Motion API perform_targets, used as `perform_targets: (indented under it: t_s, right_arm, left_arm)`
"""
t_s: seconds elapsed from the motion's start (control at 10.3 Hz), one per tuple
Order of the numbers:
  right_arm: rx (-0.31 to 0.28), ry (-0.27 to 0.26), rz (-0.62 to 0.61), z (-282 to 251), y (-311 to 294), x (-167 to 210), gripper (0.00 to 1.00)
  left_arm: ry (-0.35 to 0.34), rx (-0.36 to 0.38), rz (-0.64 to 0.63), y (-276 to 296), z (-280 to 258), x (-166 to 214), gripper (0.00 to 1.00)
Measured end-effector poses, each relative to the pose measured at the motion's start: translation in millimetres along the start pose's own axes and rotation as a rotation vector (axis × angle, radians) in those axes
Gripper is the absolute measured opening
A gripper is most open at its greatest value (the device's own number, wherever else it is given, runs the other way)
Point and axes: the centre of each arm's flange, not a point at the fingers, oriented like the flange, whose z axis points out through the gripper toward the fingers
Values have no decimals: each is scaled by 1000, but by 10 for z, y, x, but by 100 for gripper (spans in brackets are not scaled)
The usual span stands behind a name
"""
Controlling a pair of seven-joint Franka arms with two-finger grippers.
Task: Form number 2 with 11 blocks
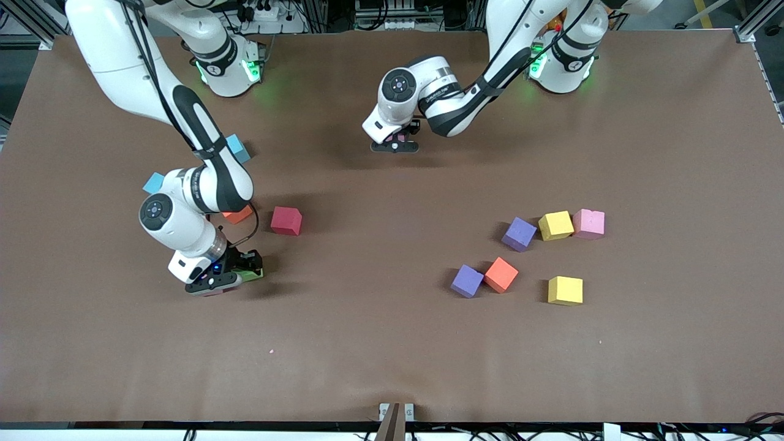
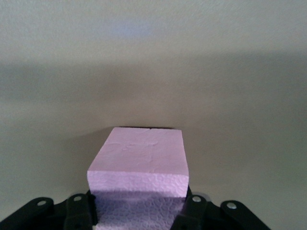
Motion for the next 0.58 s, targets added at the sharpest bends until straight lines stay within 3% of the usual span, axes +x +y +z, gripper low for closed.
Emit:
perform_targets:
  t_s: [0.29, 0.58]
  right_arm:
    - [10, -5, -11, -141, -75, 66, 56]
    - [33, -27, -139, -509, -771, 91, 56]
  left_arm:
    - [-30, 64, -47, -35, -10, 6, 59]
    - [-19, 45, -65, 18, -103, 81, 59]
